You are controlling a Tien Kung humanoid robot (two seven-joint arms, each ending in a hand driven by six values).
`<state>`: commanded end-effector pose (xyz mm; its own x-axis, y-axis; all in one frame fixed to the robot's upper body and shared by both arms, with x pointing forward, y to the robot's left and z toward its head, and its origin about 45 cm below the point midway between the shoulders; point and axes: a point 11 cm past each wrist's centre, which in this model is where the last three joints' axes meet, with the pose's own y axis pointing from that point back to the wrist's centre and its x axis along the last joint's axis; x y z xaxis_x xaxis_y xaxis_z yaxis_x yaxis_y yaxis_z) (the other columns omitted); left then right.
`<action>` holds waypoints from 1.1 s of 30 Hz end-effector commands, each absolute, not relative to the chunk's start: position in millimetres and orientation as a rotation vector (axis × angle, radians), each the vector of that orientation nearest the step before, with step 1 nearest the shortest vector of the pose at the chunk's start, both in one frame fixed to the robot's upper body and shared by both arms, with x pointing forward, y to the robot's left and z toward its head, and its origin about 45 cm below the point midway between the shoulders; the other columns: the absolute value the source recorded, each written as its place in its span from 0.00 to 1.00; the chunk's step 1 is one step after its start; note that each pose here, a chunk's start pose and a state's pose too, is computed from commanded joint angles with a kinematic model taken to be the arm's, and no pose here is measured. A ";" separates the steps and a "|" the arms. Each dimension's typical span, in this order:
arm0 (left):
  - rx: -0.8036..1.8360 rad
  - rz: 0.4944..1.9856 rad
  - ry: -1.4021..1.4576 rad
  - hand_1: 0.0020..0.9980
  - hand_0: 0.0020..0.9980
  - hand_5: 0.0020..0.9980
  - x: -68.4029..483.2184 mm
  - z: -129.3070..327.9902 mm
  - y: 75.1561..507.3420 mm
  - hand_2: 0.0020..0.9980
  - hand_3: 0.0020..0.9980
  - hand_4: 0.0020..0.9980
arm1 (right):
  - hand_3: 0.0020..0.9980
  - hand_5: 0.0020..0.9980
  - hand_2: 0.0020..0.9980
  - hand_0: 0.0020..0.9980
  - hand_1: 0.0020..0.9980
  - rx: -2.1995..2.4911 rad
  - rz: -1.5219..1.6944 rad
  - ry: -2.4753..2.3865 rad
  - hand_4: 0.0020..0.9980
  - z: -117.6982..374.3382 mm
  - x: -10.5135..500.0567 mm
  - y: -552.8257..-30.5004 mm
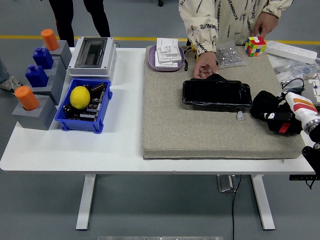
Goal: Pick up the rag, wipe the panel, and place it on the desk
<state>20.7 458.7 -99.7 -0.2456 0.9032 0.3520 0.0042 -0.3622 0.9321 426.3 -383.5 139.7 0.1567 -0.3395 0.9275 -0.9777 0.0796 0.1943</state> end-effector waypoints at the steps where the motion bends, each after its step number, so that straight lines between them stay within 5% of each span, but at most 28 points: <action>1: 1.319 1.689 1.160 0.69 0.65 0.47 20.6 -99.6 458.8 0.74 0.56 0.60 | 0.60 0.53 0.64 0.52 0.57 1.440 0.815 -1.363 1.00 139.4 426.0 -383.5; 33: 1.314 1.689 1.162 0.69 0.65 0.47 21.1 -100.2 457.4 0.73 0.56 0.60 | 0.47 0.44 0.48 0.36 0.42 1.409 0.866 -1.418 1.00 142.3 425.6 -381.9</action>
<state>21.1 457.4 -100.2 -0.2482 0.9036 0.3493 0.0035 -0.3597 0.9331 425.6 -381.9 142.3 0.0864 -0.3347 0.9383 -0.9877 0.0944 0.1246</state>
